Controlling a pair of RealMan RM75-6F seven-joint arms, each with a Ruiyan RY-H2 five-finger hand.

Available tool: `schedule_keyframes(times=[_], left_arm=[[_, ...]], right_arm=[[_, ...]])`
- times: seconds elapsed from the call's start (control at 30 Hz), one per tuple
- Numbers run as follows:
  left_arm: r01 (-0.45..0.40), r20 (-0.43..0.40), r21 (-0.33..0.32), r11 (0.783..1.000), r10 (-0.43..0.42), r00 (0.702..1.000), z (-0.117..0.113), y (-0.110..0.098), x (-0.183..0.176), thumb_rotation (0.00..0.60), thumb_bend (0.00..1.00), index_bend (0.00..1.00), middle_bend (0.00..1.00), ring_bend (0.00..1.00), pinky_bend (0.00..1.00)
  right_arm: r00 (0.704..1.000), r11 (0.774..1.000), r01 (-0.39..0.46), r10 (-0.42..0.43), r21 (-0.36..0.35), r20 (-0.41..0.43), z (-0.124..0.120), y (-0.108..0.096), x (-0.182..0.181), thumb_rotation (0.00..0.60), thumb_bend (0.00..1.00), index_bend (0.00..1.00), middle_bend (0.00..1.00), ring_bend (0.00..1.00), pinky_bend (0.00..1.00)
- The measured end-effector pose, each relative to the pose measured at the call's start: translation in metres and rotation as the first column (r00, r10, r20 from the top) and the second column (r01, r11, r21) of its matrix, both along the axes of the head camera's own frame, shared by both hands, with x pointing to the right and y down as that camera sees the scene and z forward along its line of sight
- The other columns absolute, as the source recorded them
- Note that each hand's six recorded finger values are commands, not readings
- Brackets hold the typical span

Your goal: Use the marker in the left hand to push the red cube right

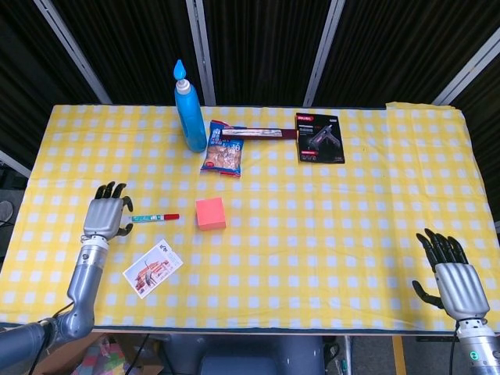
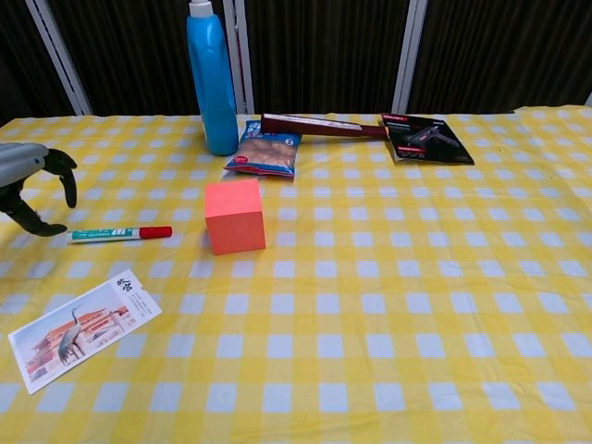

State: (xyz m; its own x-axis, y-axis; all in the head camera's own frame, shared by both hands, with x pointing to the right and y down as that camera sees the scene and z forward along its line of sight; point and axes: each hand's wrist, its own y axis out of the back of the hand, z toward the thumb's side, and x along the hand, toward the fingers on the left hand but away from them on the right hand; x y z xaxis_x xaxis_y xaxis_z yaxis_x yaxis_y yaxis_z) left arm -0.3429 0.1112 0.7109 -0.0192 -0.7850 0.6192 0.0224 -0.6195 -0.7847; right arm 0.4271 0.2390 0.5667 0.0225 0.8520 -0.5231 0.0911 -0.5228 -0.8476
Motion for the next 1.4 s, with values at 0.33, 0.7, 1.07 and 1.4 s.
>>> schedule_keyframes(times=[0.33,0.7,1.07,1.4], left_arm=[[-0.007,0.024,-0.049,0.999,0.009,1.0,0.026,-0.003,0.022,0.6,0.35,0.45,0.09,0.0,0.07],[-0.025,0.04,-0.087,0.996,0.029,0.999,0.043,0.001,0.036,0.6,0.42,0.56,0.13,0.0,0.07],[-0.015,-0.002,-0.035,0.999,0.015,1.0,0.032,-0.004,0.04,0.6,0.44,0.59,0.15,0.0,0.08],[-0.034,-0.019,-0.041,0.999,0.033,0.999,0.031,-0.004,0.057,0.6,0.44,0.59,0.15,0.0,0.08]], right_arm=[[1.0,1.0,-0.005,0.005,-0.002,0.013,0.0,0.0,0.0,0.6,0.38,0.0,0.0,0.0,0.0],[1.0,1.0,-0.009,0.009,-0.001,0.021,-0.001,0.0,0.0,0.6,0.38,0.0,0.0,0.0,0.0],[1.0,1.0,-0.009,0.009,-0.001,0.023,-0.001,0.0,-0.001,0.6,0.38,0.0,0.0,0.0,0.0],[1.0,1.0,-0.014,0.014,-0.002,0.027,-0.001,0.0,0.0,0.6,0.38,0.0,0.0,0.0,0.0]])
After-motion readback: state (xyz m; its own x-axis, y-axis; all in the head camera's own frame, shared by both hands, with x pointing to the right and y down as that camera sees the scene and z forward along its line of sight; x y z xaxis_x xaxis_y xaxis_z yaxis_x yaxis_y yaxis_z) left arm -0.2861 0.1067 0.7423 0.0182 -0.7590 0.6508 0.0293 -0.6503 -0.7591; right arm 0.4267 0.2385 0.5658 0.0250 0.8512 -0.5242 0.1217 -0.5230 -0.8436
